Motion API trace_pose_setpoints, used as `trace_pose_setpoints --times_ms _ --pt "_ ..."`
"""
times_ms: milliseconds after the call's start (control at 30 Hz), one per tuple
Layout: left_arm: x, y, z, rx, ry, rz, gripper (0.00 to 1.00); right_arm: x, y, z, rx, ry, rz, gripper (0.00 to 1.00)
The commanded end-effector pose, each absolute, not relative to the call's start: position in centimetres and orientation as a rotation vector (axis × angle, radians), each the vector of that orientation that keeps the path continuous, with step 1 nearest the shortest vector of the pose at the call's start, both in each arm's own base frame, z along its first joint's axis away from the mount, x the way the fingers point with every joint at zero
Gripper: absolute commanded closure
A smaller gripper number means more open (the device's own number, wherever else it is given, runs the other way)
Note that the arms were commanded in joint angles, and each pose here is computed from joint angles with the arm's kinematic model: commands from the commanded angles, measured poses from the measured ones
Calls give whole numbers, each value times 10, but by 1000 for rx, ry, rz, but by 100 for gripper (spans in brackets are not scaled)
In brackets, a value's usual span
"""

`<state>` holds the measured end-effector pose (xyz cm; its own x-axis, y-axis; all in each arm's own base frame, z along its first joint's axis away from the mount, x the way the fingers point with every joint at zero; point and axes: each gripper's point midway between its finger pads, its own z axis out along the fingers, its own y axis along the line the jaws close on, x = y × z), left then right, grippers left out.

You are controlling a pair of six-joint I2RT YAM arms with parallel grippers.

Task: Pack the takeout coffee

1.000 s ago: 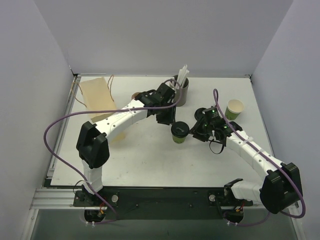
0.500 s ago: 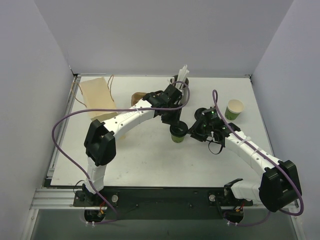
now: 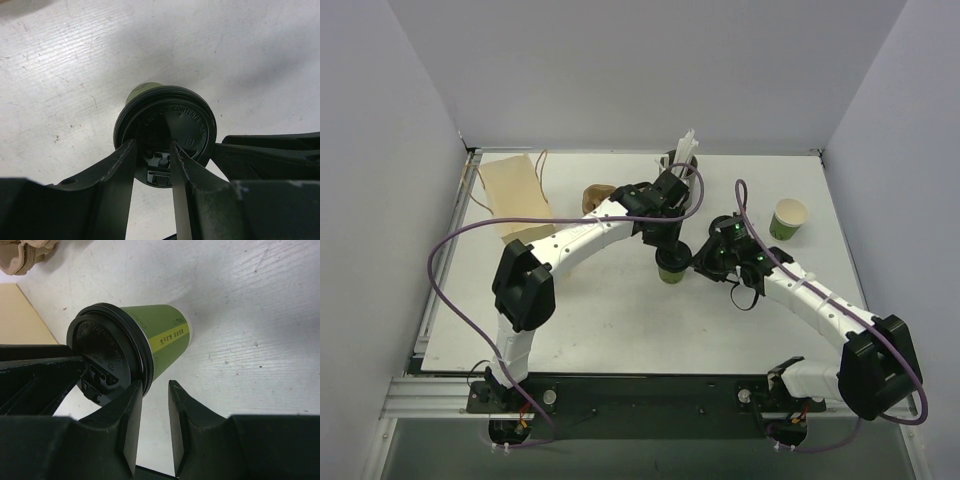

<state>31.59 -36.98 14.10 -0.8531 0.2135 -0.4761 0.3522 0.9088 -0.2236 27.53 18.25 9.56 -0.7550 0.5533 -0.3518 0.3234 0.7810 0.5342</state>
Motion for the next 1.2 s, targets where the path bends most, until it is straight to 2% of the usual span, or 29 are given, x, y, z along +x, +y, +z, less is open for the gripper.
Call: trace_pose_setpoints --times_ms 0,233,533,867,967,1067,1167 --pt "302 -355 107 460 2731 -292 57 210 143 14 637 2761 208 78" --pt "302 -353 107 459 2731 -284 57 209 141 16 637 2760 185 78" --pt "312 -356 128 442 2695 -331 57 267 170 96 559 2593 357 76" --pt "332 -367 179 430 2595 -470 56 297 177 151 518 2487 436 73" --pt "339 -364 195 378 2570 -537 55 301 181 156 456 2486 440 69" --pt "350 -348 213 275 2532 -563 53 306 192 160 368 2507 444 58" --pt "362 -321 223 164 2508 -562 52 309 199 166 232 2519 333 43"
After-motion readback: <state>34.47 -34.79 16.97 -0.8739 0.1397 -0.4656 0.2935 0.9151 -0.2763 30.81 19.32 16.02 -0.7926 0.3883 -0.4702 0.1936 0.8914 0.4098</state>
